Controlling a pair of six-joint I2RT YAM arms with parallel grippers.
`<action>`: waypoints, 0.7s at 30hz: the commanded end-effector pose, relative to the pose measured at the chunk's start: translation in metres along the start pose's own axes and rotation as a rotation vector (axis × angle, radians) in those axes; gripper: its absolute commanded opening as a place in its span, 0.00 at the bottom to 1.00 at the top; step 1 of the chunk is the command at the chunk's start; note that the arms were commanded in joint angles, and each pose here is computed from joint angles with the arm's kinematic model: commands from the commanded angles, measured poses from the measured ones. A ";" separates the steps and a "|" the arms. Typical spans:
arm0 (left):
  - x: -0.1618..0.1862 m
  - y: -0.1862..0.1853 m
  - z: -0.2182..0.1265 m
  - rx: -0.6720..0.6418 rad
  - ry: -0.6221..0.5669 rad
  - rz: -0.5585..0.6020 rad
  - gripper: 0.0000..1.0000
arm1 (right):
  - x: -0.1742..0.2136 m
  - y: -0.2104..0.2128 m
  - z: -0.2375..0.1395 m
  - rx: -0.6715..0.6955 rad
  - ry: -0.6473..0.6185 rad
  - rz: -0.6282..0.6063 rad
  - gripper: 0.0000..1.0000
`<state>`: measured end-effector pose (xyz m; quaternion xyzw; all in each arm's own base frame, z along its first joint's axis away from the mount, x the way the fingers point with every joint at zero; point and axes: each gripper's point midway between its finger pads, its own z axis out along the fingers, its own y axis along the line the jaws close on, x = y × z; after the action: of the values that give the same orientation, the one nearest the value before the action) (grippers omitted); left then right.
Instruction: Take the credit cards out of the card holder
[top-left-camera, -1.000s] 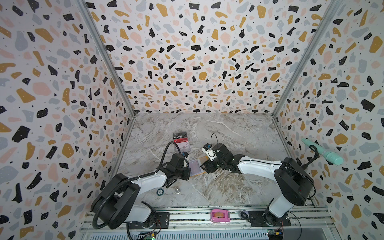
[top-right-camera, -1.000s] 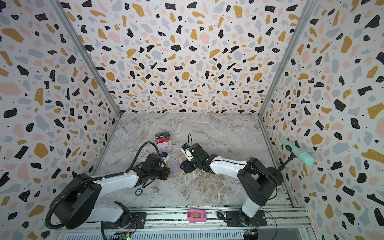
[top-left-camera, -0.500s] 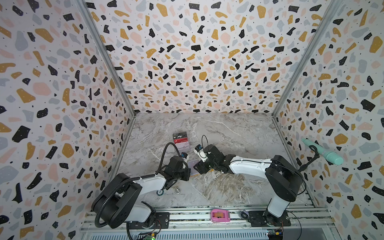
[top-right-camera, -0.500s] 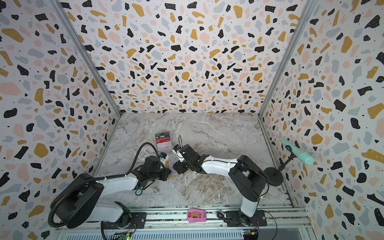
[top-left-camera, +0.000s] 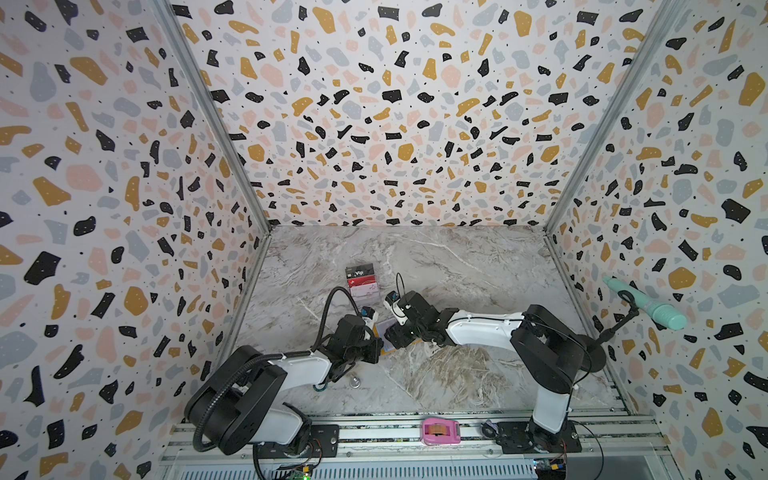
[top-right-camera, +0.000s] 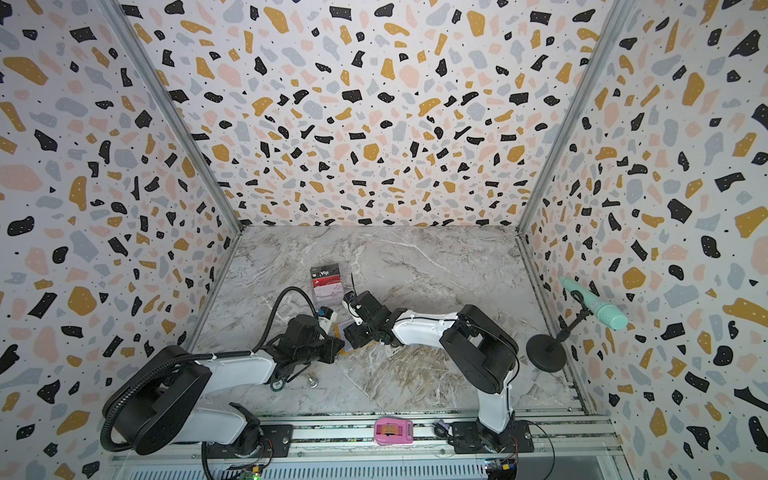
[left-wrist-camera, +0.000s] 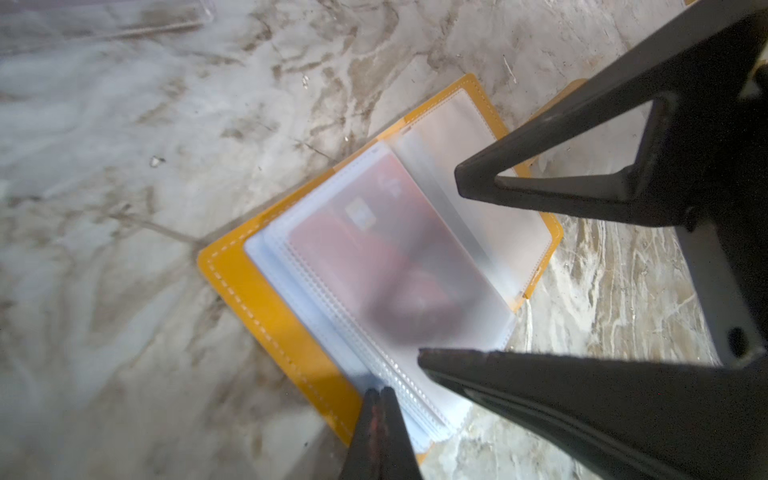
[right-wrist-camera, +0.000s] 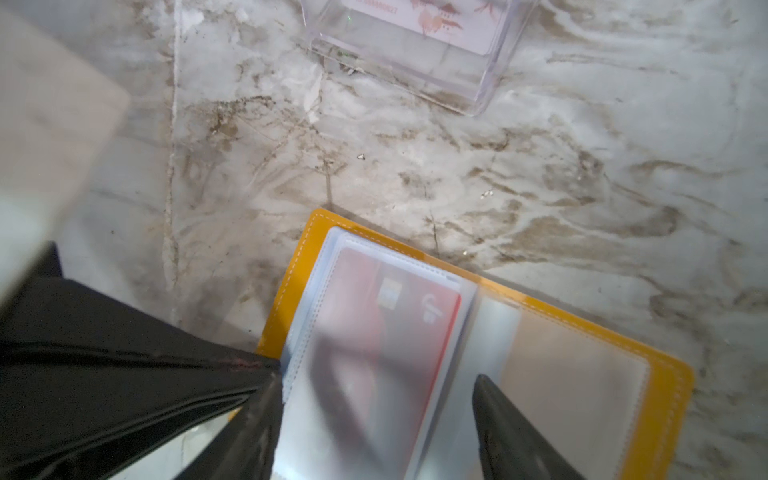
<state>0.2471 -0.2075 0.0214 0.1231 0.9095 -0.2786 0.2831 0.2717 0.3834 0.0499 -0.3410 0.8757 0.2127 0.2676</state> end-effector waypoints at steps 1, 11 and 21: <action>0.034 0.013 0.002 -0.038 0.099 -0.045 0.00 | -0.005 0.003 0.000 0.012 0.003 0.000 0.74; 0.039 0.018 0.000 -0.054 0.095 -0.075 0.00 | 0.004 0.006 0.008 0.014 0.027 -0.022 0.78; 0.040 0.020 0.001 -0.067 0.102 -0.078 0.00 | 0.020 -0.008 0.013 0.085 0.063 -0.005 0.67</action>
<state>0.2471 -0.2068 0.0208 0.1006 0.9076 -0.2894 0.2871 0.2689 0.3828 0.0354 -0.3441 0.8807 0.1899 0.2645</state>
